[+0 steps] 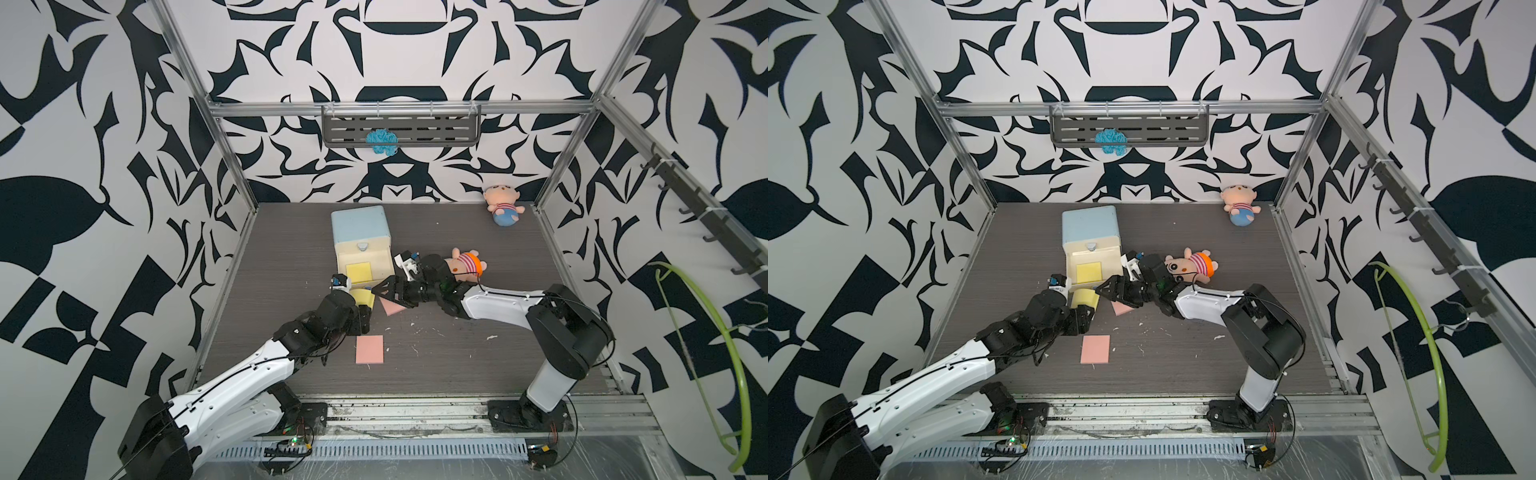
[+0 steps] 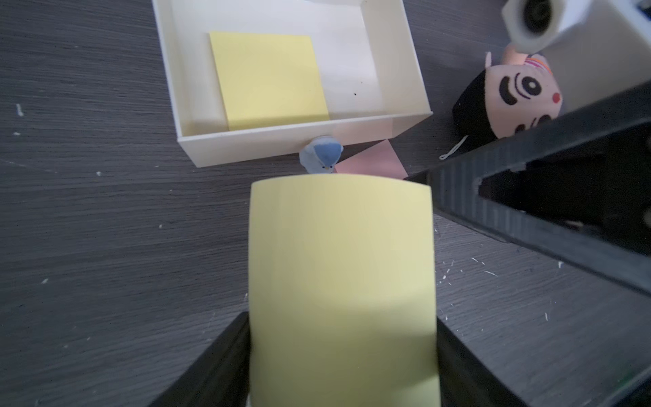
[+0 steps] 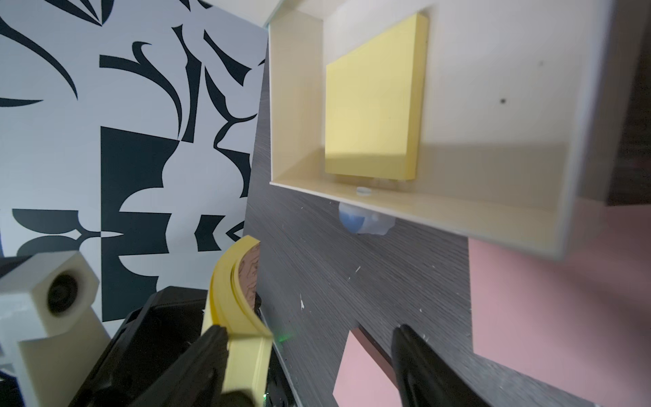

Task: Please put the sticky notes in the drawer by color
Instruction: Pick up the sticky notes from the center of the board.

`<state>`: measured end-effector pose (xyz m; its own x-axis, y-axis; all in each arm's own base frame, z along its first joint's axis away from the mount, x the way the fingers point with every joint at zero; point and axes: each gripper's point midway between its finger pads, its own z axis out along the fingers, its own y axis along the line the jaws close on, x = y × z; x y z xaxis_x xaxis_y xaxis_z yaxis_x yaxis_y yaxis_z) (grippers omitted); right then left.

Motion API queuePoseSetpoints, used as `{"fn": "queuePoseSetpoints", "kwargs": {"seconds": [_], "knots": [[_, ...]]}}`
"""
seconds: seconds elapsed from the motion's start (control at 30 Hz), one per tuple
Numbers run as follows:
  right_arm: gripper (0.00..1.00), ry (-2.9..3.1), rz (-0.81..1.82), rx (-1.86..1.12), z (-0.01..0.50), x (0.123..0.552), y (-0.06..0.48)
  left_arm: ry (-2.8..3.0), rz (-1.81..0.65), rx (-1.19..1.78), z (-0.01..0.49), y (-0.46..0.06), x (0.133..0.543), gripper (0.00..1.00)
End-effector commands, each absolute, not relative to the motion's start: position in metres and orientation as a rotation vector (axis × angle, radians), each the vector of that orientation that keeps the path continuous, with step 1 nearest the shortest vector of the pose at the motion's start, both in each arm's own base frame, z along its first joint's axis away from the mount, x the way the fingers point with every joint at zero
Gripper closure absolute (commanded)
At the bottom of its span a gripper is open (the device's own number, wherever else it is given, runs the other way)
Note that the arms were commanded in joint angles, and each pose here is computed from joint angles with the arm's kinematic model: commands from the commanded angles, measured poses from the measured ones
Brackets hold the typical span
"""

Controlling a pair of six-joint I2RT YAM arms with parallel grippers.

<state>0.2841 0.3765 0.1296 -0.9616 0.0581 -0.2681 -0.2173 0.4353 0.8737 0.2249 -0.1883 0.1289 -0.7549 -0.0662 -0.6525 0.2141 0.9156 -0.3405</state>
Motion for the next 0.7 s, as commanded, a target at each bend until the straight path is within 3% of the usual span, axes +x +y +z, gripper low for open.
{"fn": "queuePoseSetpoints", "kwargs": {"seconds": [0.0,0.23,0.67], "knots": [[0.23,2.3,1.727,-0.235,0.174,0.28,0.399,2.351,-0.58,0.173,0.136,-0.201,0.224,0.25],[0.24,2.265,1.807,-0.263,0.18,0.273,0.408,2.369,-0.591,0.205,0.133,-0.209,0.226,0.25],[0.25,2.275,1.622,-0.132,0.173,0.286,0.377,2.363,-0.583,0.218,0.134,-0.211,0.229,0.25]]}}
